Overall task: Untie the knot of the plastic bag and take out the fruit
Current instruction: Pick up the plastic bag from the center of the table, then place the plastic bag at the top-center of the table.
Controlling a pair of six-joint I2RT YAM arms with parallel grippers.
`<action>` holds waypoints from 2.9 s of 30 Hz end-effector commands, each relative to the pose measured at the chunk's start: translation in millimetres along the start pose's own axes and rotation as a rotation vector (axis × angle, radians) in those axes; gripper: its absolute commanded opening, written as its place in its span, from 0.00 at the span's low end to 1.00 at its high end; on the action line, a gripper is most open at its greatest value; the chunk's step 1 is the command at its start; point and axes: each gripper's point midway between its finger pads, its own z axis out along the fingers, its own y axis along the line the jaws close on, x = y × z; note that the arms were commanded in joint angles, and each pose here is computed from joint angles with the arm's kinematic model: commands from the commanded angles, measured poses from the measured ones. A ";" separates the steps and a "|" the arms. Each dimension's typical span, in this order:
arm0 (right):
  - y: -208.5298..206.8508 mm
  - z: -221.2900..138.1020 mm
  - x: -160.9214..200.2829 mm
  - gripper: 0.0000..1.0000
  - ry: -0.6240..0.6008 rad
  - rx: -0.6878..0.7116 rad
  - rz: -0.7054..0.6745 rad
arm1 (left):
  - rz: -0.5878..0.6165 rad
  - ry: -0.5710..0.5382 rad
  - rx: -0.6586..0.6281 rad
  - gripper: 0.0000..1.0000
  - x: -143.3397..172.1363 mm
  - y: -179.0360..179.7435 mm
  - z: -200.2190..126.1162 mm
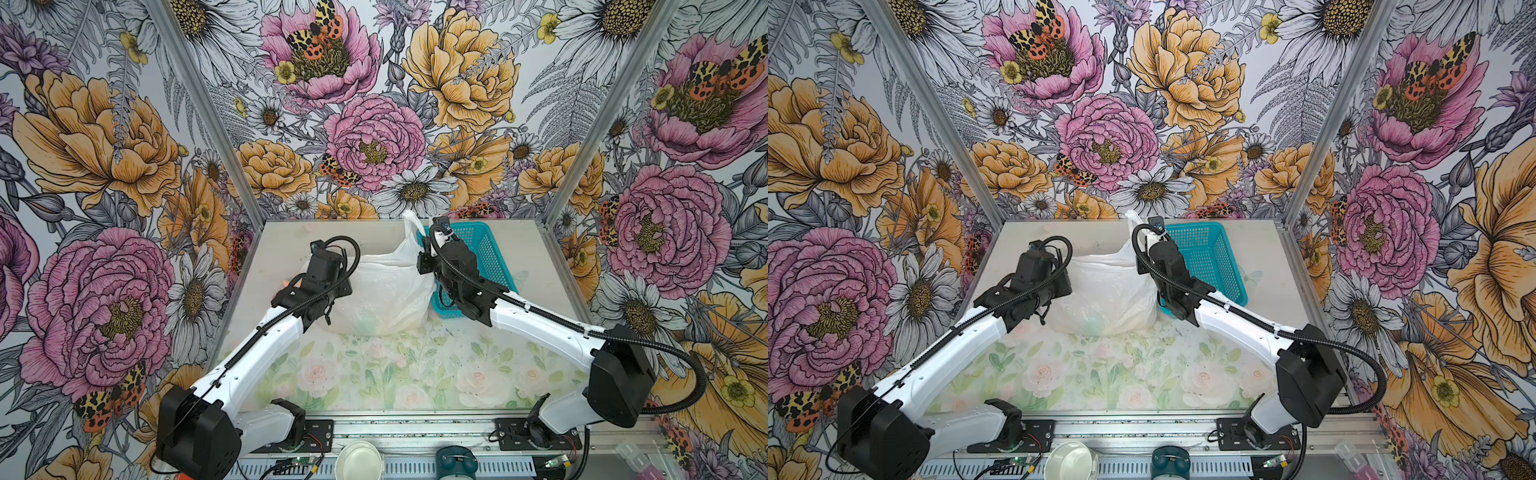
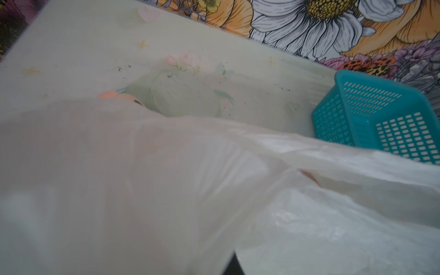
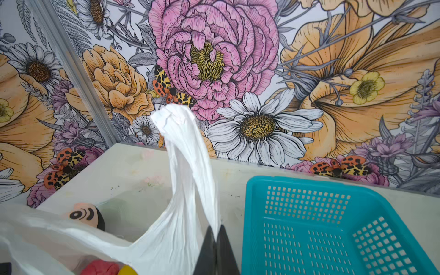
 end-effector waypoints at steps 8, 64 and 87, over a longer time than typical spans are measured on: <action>18.3 63.4 -127.1 0.00 -0.222 -0.120 0.082 | -0.036 -0.112 0.211 0.00 -122.5 -50.7 -16.7; 2.5 -47.1 69.5 0.84 0.196 -0.191 0.280 | 0.272 -0.198 0.162 0.98 -59.0 -81.0 -52.7; 8.2 -21.6 95.3 0.72 0.198 -0.171 0.451 | 0.529 0.034 -0.141 0.19 -21.3 -97.9 65.8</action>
